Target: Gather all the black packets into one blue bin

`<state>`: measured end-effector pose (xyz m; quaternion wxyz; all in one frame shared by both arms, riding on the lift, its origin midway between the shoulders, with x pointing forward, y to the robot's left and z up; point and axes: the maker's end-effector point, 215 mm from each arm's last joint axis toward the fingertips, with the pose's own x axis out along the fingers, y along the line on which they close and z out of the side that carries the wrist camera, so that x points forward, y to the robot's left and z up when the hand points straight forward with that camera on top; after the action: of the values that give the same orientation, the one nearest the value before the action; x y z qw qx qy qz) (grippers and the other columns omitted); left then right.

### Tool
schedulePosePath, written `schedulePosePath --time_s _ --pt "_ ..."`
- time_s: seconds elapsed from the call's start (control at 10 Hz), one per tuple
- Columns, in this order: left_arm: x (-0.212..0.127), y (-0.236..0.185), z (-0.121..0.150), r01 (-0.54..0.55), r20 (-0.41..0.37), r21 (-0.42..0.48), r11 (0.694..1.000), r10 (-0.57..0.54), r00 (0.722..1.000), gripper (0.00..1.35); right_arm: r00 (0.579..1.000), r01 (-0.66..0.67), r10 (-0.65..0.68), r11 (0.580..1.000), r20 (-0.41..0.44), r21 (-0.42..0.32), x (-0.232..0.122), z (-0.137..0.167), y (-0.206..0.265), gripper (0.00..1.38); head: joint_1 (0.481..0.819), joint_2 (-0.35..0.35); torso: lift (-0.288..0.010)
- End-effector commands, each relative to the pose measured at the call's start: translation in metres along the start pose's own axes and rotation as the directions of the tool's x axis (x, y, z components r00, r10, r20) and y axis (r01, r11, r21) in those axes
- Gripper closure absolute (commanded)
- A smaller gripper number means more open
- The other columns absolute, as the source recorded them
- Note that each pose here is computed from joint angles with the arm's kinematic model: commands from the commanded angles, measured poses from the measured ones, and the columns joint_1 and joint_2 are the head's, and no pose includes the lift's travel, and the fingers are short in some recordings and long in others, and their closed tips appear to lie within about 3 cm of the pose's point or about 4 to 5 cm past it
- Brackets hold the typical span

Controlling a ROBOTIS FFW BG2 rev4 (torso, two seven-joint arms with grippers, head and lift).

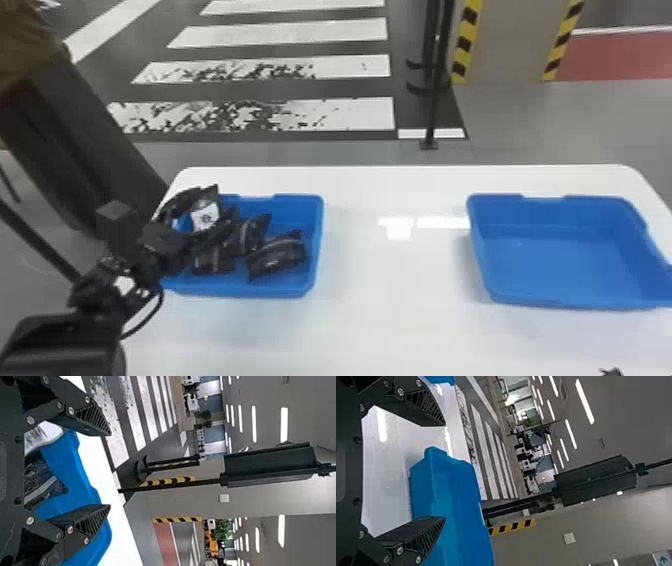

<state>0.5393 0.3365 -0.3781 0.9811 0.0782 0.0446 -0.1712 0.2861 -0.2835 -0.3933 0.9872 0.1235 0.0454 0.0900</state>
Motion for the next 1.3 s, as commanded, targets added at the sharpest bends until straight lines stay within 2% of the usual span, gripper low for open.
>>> schedulePosePath --time_s 0.0,0.1,0.3,0.4,0.5,0.6,0.7,0.8,1.2 --pt "-0.03 -0.029 0.008 0.02 0.115 -0.08 0.997 -0.011 0.993 0.13 1.0 0.015 -0.015 0.999 0.004 -0.033 -0.007 0.004 -0.006 0.2 0.695 0.078 -0.11" --pt "-0.068 -0.045 0.02 0.011 0.15 -0.1 0.995 0.005 0.989 0.13 1.0 0.028 -0.027 0.996 0.007 -0.081 -0.013 0.01 -0.014 0.2 0.695 0.053 -0.11" --pt "-0.152 -0.072 0.053 -0.043 0.172 -0.123 0.991 0.064 0.983 0.15 0.998 0.057 -0.057 0.975 0.008 -0.215 -0.027 0.029 -0.036 0.2 0.695 0.022 -0.11" --pt "-0.185 -0.081 0.065 -0.076 0.173 -0.143 0.987 0.1 0.98 0.15 0.998 0.065 -0.064 0.967 0.013 -0.245 -0.032 0.034 -0.041 0.2 0.695 -0.003 -0.11" --pt "-0.212 -0.086 0.067 -0.114 0.146 -0.151 0.982 0.136 0.98 0.15 0.998 0.069 -0.067 0.964 0.018 -0.255 -0.036 0.037 -0.041 0.2 0.695 -0.03 -0.11" --pt "-0.234 -0.089 0.051 -0.147 0.095 -0.166 0.975 0.164 0.982 0.15 0.997 0.074 -0.073 0.96 0.013 -0.271 -0.04 0.037 -0.043 0.2 0.695 -0.043 -0.11" --pt "-0.251 -0.095 0.033 -0.166 0.041 -0.201 0.965 0.178 0.983 0.15 0.996 0.084 -0.084 0.958 0.013 -0.274 -0.045 0.037 -0.045 0.2 0.695 -0.044 -0.11" --pt "-0.259 -0.101 0.026 -0.171 0.017 -0.213 0.962 0.179 0.984 0.15 0.996 0.09 -0.088 0.956 0.018 -0.28 -0.046 0.04 -0.046 0.2 0.695 -0.044 -0.11" --pt "-0.258 -0.108 0.023 -0.157 0.008 -0.222 0.962 0.163 0.987 0.15 0.996 0.087 -0.081 0.955 0.031 -0.285 -0.041 0.044 -0.044 0.2 0.695 -0.054 -0.11"
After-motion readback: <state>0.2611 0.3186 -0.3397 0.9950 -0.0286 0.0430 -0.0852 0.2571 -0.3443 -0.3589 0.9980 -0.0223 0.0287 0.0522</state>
